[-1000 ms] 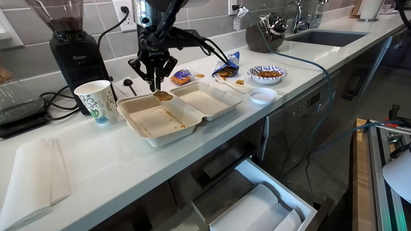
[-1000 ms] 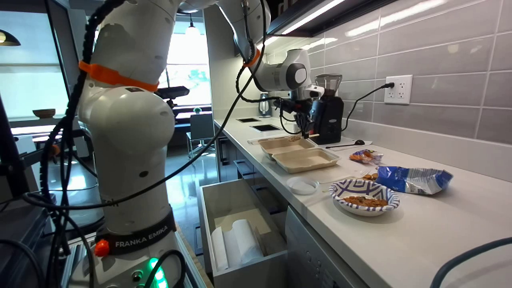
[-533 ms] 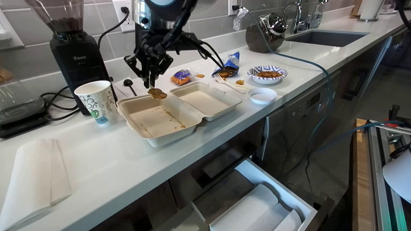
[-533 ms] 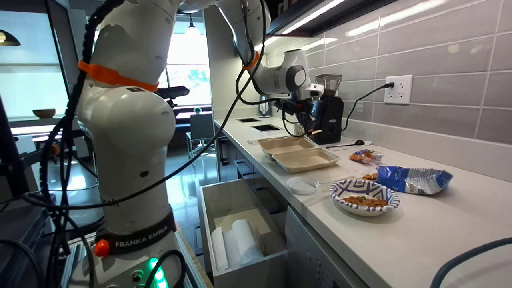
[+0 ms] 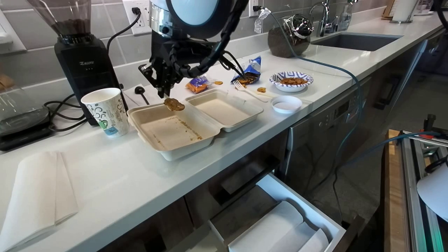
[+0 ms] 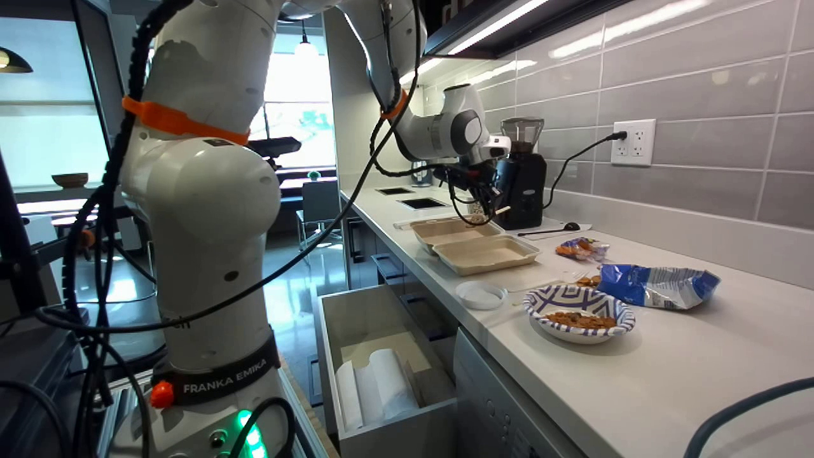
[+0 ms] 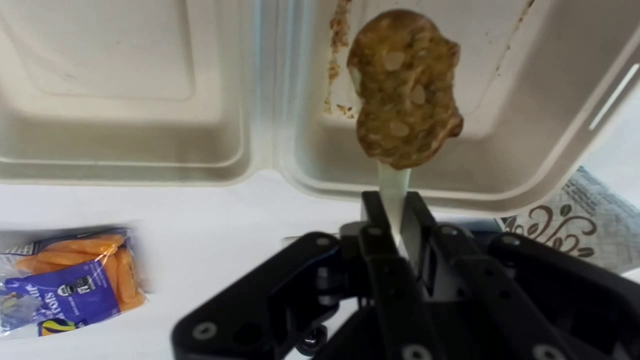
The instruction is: Place the cookie on the white spoon in the food pack.
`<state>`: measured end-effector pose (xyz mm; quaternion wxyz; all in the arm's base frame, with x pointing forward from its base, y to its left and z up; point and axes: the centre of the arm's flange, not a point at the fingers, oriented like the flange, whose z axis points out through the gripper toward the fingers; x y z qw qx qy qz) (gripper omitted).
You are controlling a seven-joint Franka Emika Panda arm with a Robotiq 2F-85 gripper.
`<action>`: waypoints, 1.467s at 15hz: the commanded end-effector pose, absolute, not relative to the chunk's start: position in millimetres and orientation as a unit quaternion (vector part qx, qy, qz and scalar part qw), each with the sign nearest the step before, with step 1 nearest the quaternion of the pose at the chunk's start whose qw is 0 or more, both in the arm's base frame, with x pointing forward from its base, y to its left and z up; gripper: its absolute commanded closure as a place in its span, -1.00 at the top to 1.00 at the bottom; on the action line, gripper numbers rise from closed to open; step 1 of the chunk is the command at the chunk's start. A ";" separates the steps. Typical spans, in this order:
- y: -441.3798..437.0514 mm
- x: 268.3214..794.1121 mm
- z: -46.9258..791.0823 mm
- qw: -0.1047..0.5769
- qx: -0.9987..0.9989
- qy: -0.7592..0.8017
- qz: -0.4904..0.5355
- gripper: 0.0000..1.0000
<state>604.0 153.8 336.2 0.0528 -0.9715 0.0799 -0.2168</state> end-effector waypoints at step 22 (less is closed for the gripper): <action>175.2 555.4 354.8 0.128 -0.938 -0.016 -0.323 -0.93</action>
